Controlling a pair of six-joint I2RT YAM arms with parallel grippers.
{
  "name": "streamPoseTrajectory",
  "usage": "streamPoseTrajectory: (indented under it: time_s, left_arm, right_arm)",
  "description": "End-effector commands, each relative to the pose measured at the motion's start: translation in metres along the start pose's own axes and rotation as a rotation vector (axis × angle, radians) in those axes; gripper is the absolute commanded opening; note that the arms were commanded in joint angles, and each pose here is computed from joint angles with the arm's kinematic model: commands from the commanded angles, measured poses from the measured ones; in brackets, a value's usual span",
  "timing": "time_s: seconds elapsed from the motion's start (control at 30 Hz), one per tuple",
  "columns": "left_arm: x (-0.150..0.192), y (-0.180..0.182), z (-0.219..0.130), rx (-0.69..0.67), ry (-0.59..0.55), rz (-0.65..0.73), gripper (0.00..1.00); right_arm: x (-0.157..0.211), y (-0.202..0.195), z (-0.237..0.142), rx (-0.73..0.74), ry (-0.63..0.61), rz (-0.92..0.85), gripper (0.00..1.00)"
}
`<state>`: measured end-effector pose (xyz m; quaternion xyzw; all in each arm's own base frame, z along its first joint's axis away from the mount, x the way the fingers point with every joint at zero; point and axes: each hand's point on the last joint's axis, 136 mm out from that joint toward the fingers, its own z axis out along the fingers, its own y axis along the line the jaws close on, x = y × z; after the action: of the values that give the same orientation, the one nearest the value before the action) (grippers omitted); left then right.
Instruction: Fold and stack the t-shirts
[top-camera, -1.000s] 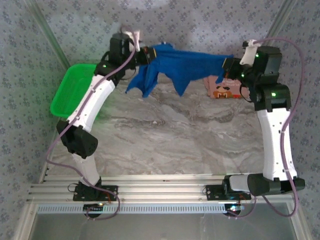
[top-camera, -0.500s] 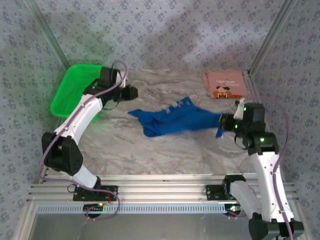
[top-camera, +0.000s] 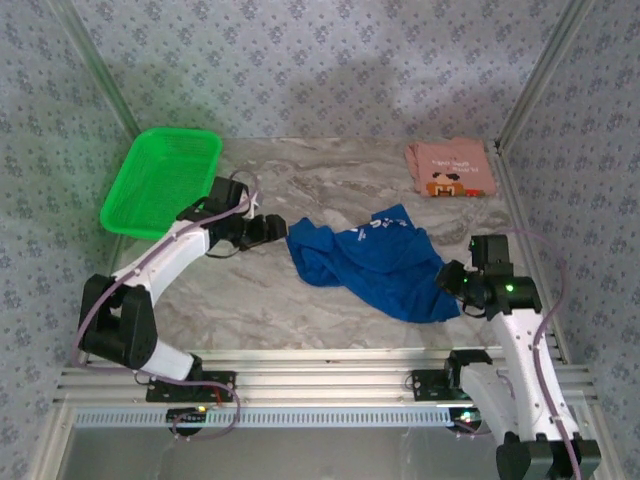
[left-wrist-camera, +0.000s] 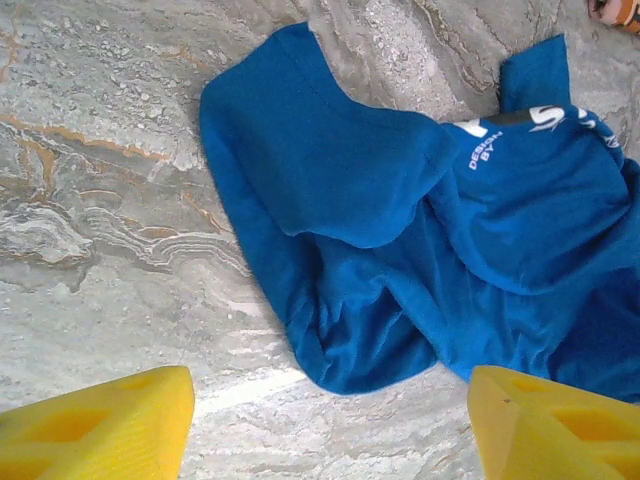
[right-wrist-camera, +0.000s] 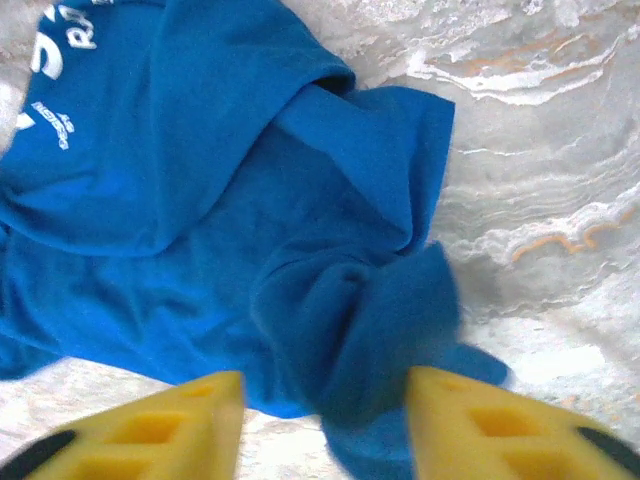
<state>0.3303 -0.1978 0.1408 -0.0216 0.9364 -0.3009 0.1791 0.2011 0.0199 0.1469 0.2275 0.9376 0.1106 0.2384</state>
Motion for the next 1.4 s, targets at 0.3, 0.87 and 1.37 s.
streamPoseTrajectory:
  time_s: [0.3, 0.87, 1.37]
  left_arm:
    - [-0.067, -0.017, 0.082, -0.167, 0.098, 0.224, 0.72]
    - [-0.070, 0.009, 0.154, -0.338, 0.204, 0.279, 0.59]
    - [-0.052, 0.018, 0.170, -0.405, 0.273, 0.357, 0.23]
  right_arm:
    - [-0.019, 0.018, -0.022, -0.059, -0.047, -0.019, 0.87]
    - [0.000, 0.016, -0.015, -0.073, 0.035, -0.044, 0.89]
    - [0.006, 0.006, 0.006, -0.039, 0.056, 0.030, 0.89]
